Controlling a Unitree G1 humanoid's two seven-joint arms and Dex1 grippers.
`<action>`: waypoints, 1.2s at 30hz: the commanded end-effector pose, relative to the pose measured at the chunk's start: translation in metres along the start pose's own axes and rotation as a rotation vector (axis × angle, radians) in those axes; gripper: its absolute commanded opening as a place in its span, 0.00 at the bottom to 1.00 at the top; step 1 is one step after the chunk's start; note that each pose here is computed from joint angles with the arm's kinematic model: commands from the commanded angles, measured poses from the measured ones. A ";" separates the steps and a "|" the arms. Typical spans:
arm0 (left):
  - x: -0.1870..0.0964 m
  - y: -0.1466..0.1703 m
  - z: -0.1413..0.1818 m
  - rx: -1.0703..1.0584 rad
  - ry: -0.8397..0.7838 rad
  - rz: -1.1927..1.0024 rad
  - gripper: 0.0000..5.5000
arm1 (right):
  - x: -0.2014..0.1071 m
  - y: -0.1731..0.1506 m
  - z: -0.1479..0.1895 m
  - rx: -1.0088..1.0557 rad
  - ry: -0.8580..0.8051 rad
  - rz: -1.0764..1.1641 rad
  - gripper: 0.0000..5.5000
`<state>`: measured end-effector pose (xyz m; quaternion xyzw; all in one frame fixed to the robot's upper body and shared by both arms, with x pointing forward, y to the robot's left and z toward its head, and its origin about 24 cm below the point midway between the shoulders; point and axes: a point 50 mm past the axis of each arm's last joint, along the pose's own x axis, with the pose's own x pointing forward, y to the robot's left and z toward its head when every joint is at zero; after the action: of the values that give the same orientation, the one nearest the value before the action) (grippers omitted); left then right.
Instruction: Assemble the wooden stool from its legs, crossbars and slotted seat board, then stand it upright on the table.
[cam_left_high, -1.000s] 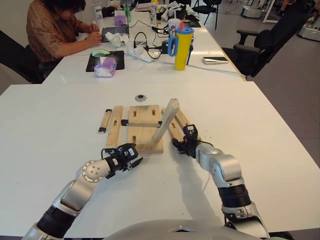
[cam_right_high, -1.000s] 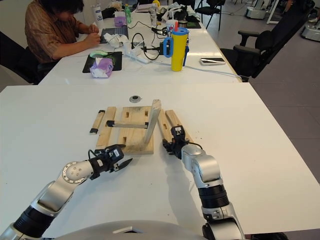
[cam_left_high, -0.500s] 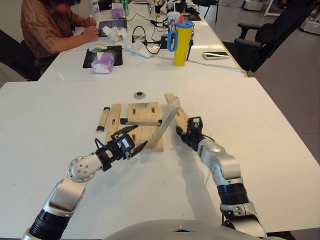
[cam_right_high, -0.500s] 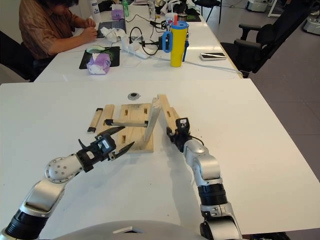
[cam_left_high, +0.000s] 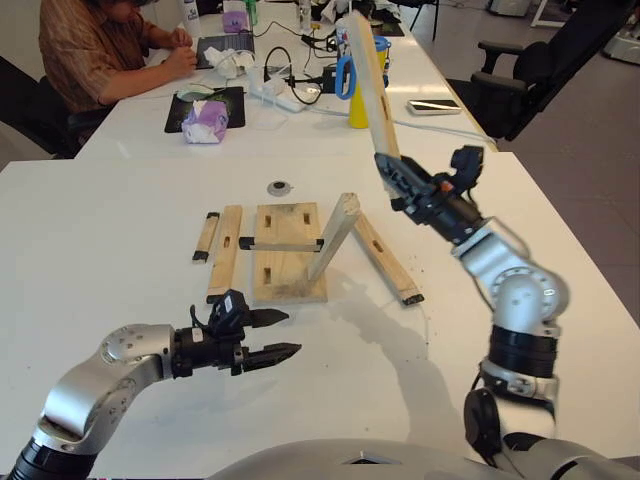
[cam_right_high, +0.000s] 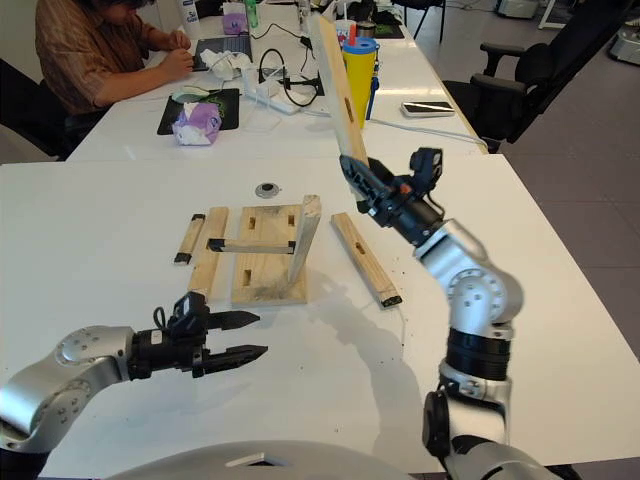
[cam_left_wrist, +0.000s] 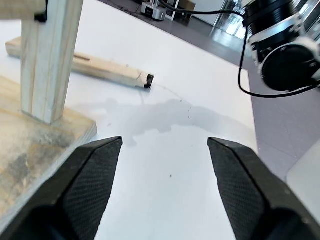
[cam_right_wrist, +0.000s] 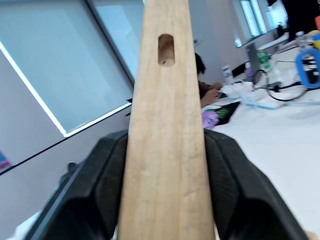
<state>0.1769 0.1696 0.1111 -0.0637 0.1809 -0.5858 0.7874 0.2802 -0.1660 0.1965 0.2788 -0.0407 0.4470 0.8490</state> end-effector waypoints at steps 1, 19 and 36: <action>-0.008 -0.004 0.037 -0.008 -0.100 -0.079 0.58 | -0.003 0.044 0.036 0.034 0.041 0.347 0.37; -0.011 -0.002 0.103 -0.161 -0.470 -0.180 0.37 | -0.036 0.066 -0.033 0.264 0.367 0.459 0.37; -0.010 -0.001 0.104 -0.206 -0.482 -0.216 0.67 | -0.039 0.061 -0.037 0.277 0.383 0.469 0.37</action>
<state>0.2103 0.1665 0.2110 -0.2971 0.0340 -0.6151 0.7295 0.2036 -0.1479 0.1780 0.2909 0.1178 0.6706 0.6721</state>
